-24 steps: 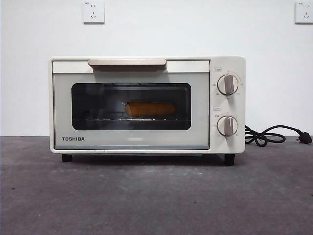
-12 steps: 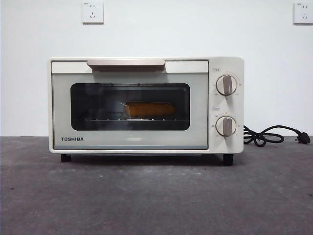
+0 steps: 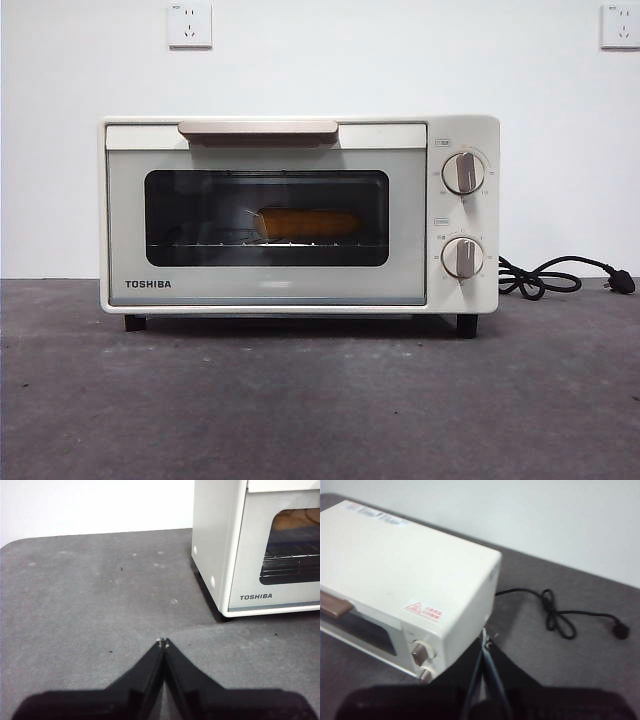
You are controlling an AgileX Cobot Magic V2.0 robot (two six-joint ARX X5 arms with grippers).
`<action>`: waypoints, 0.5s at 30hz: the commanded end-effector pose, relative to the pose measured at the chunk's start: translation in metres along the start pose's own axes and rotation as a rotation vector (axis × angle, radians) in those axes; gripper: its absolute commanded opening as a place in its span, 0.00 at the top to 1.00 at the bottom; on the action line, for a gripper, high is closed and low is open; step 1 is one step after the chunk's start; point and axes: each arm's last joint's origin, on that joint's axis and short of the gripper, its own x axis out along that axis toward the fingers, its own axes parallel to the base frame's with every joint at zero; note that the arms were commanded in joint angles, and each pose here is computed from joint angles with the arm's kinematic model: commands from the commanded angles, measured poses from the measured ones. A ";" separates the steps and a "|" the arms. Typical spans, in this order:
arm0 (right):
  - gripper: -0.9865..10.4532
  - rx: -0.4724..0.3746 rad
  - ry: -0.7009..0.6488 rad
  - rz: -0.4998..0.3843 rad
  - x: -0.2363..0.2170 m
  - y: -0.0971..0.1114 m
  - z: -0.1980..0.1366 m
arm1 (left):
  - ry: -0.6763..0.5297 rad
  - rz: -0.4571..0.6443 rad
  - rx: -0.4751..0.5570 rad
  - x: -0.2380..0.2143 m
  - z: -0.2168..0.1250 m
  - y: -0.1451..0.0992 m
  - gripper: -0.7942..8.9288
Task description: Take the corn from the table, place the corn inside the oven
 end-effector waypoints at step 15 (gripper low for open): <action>0.91 -0.013 -0.107 -0.075 0.016 0.030 -0.160 | -0.004 -0.004 0.009 0.001 -0.001 0.000 0.92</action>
